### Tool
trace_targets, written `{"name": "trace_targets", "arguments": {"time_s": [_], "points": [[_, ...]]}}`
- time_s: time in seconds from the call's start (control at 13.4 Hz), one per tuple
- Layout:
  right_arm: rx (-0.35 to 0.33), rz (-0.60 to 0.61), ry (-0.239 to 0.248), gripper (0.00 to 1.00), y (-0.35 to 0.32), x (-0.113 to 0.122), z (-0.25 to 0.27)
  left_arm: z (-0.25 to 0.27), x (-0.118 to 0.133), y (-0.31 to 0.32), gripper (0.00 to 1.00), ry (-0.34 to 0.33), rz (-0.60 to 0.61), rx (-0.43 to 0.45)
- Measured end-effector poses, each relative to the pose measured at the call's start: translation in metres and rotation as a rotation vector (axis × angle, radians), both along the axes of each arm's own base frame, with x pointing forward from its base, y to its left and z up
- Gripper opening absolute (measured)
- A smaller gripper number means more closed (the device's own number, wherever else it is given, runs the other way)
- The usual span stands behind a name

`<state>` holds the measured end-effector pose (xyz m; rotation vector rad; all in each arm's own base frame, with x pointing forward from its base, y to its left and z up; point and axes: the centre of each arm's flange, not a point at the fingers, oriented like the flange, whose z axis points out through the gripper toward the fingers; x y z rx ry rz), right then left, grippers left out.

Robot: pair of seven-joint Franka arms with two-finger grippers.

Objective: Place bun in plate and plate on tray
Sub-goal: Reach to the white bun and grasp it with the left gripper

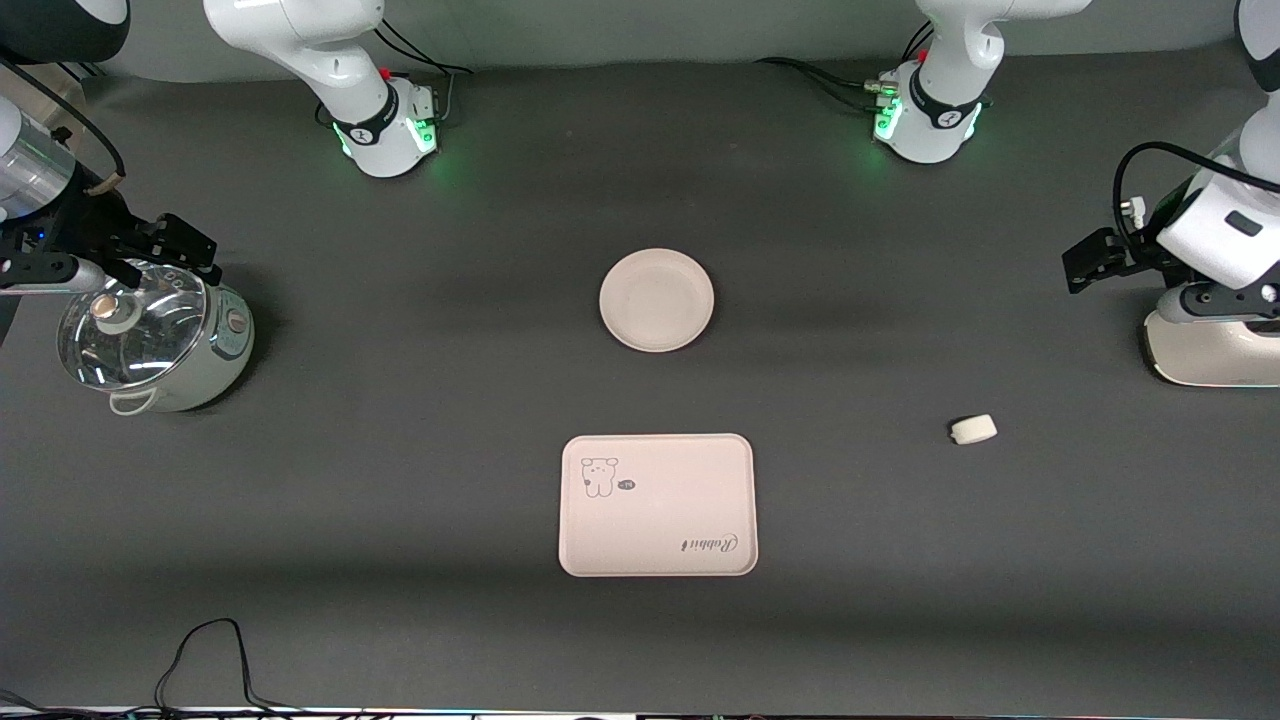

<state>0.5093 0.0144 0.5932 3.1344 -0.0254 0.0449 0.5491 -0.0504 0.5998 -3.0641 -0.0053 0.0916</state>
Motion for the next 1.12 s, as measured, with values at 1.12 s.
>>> {"name": "trace_targets", "arguments": {"time_s": [1.12], "points": [[0.082,0.026,0.016,1.00,0.095,0.011,-0.099,-0.306,0.073,0.027,1.00,-0.012,0.019,-0.038]]}}
